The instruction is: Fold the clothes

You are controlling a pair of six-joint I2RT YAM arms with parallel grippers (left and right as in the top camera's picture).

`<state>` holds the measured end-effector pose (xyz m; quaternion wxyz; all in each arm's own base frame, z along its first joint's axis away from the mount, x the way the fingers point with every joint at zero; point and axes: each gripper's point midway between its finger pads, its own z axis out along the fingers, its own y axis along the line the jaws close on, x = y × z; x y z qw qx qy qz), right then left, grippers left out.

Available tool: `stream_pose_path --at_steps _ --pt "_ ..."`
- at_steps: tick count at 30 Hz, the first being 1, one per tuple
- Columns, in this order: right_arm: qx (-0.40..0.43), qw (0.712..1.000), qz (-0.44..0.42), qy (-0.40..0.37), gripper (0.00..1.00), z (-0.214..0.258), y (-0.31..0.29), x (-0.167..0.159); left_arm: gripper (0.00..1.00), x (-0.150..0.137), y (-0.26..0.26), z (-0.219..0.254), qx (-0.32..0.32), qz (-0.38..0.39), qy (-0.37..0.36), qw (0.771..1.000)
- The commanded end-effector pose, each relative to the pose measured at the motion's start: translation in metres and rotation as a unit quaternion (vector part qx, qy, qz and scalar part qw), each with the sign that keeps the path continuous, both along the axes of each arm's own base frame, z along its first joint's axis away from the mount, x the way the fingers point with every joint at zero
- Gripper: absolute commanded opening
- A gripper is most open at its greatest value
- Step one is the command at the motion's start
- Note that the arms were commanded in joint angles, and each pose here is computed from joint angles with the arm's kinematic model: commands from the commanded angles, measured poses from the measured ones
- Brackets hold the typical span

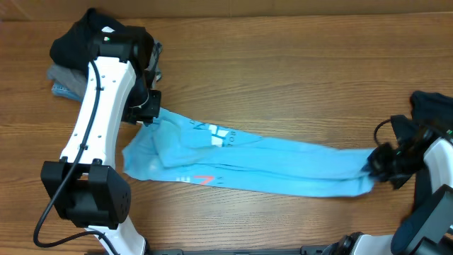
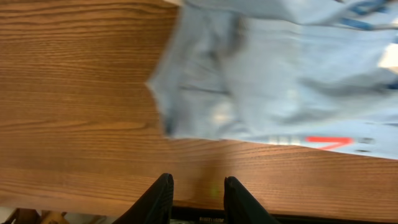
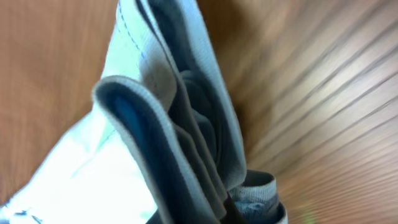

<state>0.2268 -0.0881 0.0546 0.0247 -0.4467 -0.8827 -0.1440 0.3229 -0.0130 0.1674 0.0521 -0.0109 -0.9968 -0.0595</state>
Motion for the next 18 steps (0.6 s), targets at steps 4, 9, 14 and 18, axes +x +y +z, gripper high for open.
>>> stream_pose_path --at_steps 4,9,14,18 --pt "-0.079 0.995 0.027 -0.049 0.04 0.052 -0.022 0.031 0.31 0.008 0.005 0.04 -0.007 0.01 -0.071 0.997" --pt "-0.104 0.987 0.125 -0.011 0.04 0.043 0.016 0.027 0.36 0.014 0.004 0.059 -0.013 0.01 -0.11 0.994" --pt "-0.152 0.975 0.158 0.031 0.05 0.023 0.035 0.018 0.36 0.015 0.0 0.061 -0.026 0.01 -0.112 0.993" --pt "-0.145 0.971 0.189 0.037 0.12 0.01 0.057 0.012 0.36 0.016 0.0 0.061 -0.026 0.01 -0.114 0.993"
